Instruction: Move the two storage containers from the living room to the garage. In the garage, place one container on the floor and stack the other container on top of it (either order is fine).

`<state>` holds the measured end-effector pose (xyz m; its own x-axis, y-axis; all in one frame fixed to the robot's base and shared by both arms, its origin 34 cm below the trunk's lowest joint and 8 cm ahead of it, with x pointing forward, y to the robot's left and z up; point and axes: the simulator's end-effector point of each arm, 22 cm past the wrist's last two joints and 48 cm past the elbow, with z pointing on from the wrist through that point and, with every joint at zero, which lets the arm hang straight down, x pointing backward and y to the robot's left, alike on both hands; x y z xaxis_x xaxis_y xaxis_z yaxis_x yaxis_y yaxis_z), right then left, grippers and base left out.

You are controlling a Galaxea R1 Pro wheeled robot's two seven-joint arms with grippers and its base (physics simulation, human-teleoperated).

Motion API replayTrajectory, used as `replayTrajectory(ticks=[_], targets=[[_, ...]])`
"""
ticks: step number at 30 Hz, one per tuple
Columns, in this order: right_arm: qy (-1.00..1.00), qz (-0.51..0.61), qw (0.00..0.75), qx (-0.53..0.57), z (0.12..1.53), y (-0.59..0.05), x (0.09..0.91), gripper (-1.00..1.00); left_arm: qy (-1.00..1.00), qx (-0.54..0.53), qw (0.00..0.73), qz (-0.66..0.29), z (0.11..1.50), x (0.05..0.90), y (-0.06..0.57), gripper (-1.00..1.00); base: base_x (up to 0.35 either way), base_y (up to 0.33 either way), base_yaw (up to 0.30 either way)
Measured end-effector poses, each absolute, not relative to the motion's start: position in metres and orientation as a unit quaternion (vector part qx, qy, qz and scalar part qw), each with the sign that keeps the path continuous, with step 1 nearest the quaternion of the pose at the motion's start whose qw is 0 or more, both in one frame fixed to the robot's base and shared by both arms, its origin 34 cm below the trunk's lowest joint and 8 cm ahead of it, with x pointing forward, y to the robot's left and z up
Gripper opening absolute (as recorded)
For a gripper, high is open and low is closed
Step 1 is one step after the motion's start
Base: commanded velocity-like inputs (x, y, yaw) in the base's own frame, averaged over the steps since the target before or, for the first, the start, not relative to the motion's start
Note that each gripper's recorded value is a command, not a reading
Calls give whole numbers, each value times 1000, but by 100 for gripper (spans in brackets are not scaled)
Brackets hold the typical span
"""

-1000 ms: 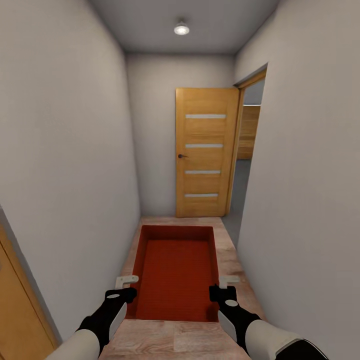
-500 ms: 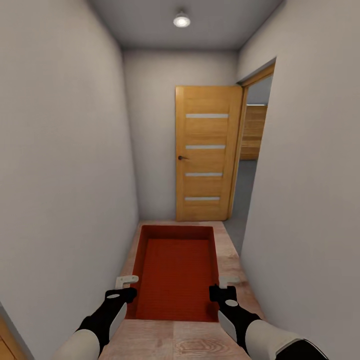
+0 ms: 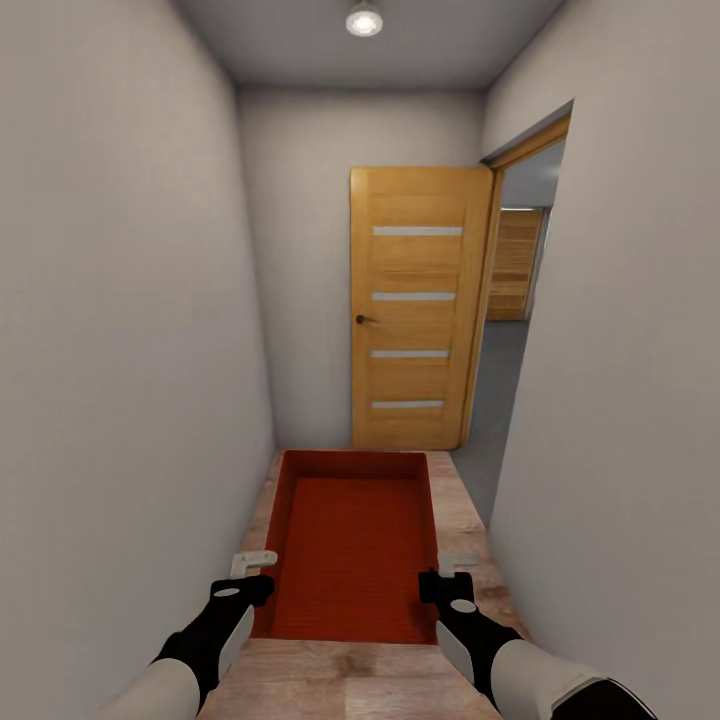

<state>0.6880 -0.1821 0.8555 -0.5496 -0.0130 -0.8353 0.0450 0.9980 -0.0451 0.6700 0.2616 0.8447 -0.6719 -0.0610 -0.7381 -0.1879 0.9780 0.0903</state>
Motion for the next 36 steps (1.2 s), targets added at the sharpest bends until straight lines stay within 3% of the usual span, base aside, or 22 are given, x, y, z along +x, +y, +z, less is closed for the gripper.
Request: replayTrajectory(ticks=[36], targets=[[880,-31,475,9,856,-182,688,-100,911,-68,399,79,845,670,262,-100,324,0,0]])
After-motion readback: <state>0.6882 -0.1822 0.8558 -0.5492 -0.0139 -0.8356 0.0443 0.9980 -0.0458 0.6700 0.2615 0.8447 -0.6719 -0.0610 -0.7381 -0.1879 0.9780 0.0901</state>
